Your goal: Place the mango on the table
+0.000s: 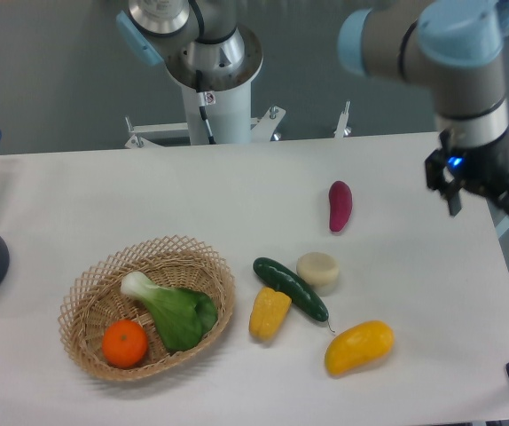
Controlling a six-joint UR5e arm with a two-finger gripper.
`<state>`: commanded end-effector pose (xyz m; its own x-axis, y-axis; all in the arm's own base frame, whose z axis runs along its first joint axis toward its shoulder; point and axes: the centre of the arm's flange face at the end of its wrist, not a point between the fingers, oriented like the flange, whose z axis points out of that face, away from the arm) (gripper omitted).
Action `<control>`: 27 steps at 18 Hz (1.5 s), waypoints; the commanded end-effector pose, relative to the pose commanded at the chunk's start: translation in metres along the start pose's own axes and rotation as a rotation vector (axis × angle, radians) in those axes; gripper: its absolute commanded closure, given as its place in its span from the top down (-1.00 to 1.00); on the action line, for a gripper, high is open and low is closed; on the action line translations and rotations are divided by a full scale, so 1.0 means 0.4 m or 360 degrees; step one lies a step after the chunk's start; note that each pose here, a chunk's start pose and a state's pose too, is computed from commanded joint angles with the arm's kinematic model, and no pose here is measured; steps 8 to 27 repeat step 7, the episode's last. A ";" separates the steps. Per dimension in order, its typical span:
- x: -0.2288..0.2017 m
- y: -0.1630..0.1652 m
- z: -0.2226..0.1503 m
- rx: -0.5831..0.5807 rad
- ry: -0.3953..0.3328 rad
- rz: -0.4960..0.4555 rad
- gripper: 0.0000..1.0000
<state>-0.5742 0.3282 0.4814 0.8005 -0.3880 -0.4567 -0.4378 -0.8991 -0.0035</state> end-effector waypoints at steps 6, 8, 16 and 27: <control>0.019 0.096 -0.022 0.0138 -0.0011 -0.0020 1.00; 0.018 0.100 -0.025 0.0140 -0.0014 -0.0024 1.00; 0.018 0.100 -0.025 0.0140 -0.0014 -0.0024 1.00; 0.018 0.100 -0.025 0.0140 -0.0014 -0.0024 1.00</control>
